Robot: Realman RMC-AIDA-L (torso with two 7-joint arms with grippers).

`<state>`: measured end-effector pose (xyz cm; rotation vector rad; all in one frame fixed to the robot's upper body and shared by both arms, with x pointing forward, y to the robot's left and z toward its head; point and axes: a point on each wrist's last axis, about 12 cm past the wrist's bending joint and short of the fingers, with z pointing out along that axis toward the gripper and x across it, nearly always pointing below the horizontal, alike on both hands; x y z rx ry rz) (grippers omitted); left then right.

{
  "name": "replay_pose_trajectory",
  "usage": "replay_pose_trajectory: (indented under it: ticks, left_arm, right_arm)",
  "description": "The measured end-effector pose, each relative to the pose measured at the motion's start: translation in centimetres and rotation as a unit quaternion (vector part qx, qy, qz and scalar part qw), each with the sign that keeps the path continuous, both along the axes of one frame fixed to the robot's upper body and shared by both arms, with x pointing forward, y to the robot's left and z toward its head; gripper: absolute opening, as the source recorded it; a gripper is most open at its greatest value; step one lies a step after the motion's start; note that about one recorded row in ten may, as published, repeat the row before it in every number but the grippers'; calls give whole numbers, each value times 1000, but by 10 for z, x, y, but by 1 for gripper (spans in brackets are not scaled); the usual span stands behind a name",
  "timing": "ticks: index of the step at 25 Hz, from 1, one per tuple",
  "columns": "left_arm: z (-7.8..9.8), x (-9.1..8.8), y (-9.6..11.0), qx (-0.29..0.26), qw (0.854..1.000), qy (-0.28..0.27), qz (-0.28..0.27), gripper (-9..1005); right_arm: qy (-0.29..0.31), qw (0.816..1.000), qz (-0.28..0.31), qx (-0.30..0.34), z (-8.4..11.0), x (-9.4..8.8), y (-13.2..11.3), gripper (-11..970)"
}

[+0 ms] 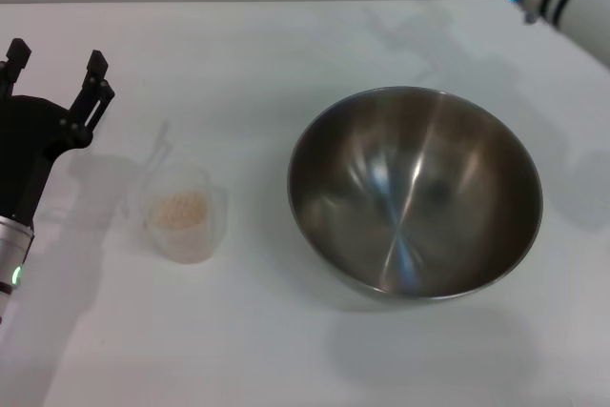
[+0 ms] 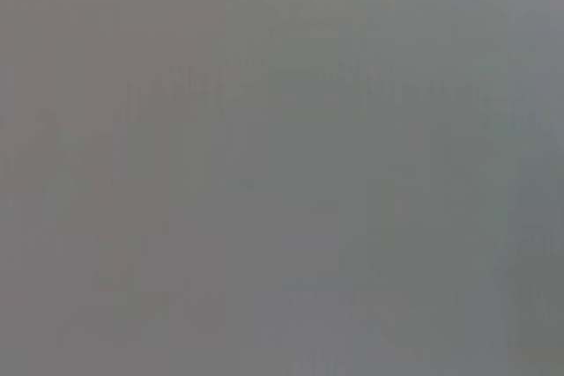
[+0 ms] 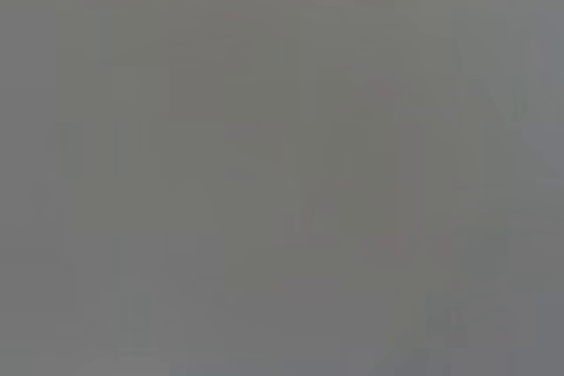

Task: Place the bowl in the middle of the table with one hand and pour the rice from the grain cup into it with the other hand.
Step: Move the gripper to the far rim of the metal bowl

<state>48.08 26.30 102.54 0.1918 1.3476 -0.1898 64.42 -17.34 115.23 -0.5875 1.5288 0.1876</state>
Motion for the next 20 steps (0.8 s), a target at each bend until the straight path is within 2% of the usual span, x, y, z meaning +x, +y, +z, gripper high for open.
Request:
replay_pose_trajectory:
  ticks: [4, 10, 15, 20]
  left_arm:
    - [1, 1, 1, 2, 1000, -1, 0, 862]
    - [2, 4, 1, 5, 1000, -3, -2, 861]
    - [3, 6, 2, 5, 1000, -5, 1, 861]
    - [4, 9, 3, 7, 1000, -8, 3, 861]
  right_arm:
    - [25, 999, -24, -41, 11, -18, 32, 684]
    - [90, 993, -75, -19, 38, -27, 50, 678]
    - [182, 981, -69, -22, 69, -31, 45, 673]
    - [291, 953, -36, -73, 88, -36, 27, 667]
